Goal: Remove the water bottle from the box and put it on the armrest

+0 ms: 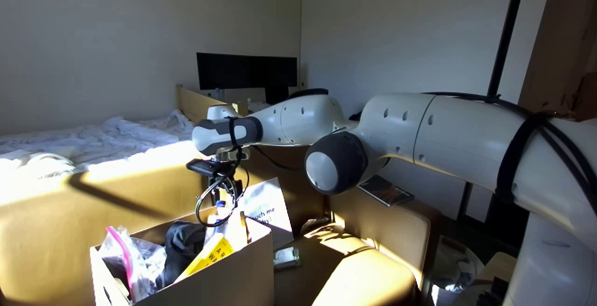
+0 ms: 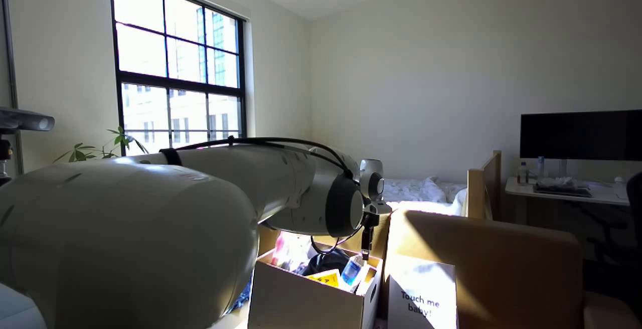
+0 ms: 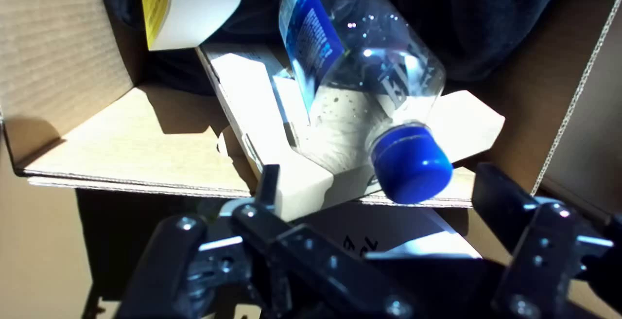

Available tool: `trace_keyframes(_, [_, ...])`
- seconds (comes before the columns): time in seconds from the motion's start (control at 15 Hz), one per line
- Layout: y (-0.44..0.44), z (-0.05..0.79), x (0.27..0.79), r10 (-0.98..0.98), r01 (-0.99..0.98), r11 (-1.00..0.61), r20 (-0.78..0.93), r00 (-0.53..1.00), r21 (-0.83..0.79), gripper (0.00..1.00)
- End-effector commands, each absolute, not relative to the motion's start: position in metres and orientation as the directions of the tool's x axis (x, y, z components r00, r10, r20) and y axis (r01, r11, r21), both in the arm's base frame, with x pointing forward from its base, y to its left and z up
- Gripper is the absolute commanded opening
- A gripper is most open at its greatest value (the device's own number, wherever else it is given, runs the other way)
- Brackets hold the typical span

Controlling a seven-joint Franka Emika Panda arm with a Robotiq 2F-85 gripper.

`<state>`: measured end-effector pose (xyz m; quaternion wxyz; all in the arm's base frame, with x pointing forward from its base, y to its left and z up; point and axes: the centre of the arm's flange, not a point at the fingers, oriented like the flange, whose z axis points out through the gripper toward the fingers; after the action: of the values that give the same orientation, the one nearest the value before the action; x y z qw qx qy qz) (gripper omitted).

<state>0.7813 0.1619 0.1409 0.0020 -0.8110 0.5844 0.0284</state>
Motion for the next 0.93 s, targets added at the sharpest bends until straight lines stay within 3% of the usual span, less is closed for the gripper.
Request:
trace_keyframes(0.0, [0.143, 0.141, 0.71, -0.963, -0.963, -0.265, -0.036, 0.267, -0.045, 0.81])
trace_keyframes(0.6, [0.145, 0.152, 0.722, -0.951, -0.943, -0.302, -0.023, 0.308, -0.138, 0.2])
trace_keyframes(0.67, [0.145, 0.152, 0.723, -0.95, -0.941, -0.305, -0.021, 0.311, -0.144, 0.46])
trace_keyframes(0.73, [0.146, 0.152, 0.723, -0.948, -0.939, -0.311, -0.021, 0.317, -0.148, 0.61])
trace_keyframes(0.87, [0.146, 0.151, 0.723, -0.941, -0.931, -0.329, -0.022, 0.337, -0.157, 0.67])
